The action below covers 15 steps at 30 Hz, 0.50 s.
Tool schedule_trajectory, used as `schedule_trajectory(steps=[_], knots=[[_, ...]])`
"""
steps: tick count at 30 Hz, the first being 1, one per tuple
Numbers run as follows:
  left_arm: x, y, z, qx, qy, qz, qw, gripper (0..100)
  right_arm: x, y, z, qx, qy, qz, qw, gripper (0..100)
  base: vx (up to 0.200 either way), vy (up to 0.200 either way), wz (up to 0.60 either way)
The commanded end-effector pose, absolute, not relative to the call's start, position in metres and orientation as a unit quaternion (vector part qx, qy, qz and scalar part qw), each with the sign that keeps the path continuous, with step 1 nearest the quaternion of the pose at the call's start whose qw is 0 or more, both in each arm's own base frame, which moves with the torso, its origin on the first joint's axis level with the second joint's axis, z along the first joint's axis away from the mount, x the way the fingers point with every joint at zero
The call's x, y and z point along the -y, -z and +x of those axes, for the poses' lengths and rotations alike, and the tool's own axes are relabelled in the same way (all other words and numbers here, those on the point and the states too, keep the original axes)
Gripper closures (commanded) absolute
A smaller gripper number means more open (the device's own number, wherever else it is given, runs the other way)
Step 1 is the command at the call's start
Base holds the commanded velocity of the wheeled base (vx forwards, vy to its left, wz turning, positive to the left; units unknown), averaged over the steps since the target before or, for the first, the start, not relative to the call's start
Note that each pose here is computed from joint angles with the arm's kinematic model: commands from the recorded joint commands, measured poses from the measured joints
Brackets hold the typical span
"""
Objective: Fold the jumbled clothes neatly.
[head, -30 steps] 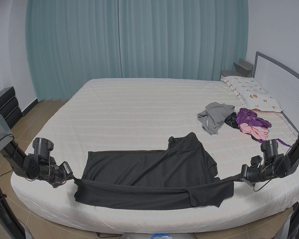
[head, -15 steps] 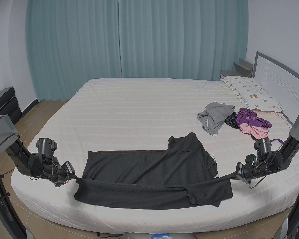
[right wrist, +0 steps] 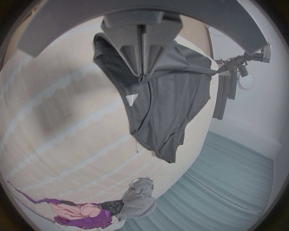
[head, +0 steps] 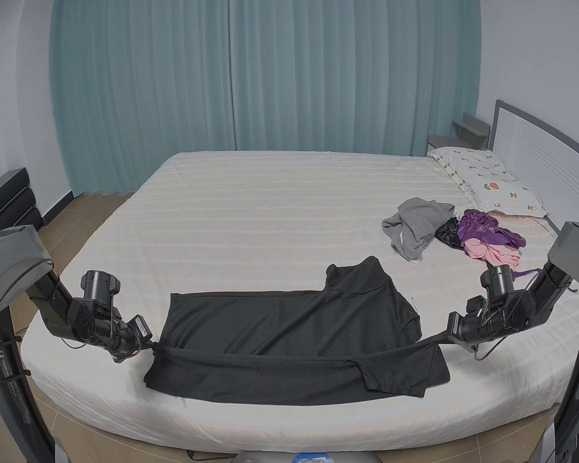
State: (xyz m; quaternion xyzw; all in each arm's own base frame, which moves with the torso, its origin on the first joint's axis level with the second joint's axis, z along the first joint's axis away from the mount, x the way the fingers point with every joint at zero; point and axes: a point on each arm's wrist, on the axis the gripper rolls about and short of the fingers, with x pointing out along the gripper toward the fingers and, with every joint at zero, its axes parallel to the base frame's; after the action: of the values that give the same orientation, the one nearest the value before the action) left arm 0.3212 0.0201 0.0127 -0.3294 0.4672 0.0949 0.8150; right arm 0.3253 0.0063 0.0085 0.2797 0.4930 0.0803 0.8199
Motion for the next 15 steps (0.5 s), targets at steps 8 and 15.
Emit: schedule_trajectory(steps=[8,15], knots=[[-0.016,-0.001,0.331,-0.477,-0.093,-0.325,0.811,100,-0.004,-0.002,0.334,-0.498,-0.074,0.281,0.817,100,0.0,0.0,0.0],[-0.015,0.002,0.335,-0.479,-0.093,-0.323,0.811,100,-0.007,0.005,0.34,-0.503,-0.076,0.28,0.814,100,0.0,0.0,0.0]])
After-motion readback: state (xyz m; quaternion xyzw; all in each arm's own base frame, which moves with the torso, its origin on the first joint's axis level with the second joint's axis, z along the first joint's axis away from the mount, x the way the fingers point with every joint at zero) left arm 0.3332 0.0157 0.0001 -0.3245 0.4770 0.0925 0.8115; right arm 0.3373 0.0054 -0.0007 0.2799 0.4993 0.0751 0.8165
